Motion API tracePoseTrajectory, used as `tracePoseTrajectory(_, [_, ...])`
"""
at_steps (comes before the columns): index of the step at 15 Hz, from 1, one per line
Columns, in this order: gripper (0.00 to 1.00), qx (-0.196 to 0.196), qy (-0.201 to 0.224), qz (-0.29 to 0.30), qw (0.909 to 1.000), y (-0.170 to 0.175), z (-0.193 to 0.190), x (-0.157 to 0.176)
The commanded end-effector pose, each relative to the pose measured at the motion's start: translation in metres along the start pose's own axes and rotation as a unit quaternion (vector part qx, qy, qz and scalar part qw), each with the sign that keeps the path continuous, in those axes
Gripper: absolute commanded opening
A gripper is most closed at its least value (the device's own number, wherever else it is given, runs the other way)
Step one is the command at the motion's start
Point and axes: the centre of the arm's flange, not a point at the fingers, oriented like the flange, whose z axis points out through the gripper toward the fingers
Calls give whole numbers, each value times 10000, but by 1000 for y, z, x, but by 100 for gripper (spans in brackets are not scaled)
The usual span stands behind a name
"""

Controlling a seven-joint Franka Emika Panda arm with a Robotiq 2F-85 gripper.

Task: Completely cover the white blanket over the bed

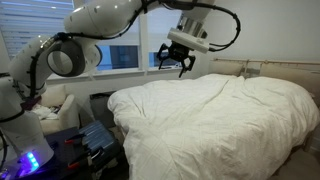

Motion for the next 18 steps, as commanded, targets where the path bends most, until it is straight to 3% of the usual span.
tracePoseTrajectory(1, [100,27,294,-626,9976,-59,49,15])
tracePoseTrajectory(7, [100,237,481,-1351,9894,-69,59,49])
tracePoseTrajectory(11, [100,215,235,-1455,9888,-72,64,60])
tracePoseTrajectory(12, [100,283,394,-1283,9905,-16,18,77])
tracePoseTrajectory(18, [100,298,357,-1369,9895,-17,20,81])
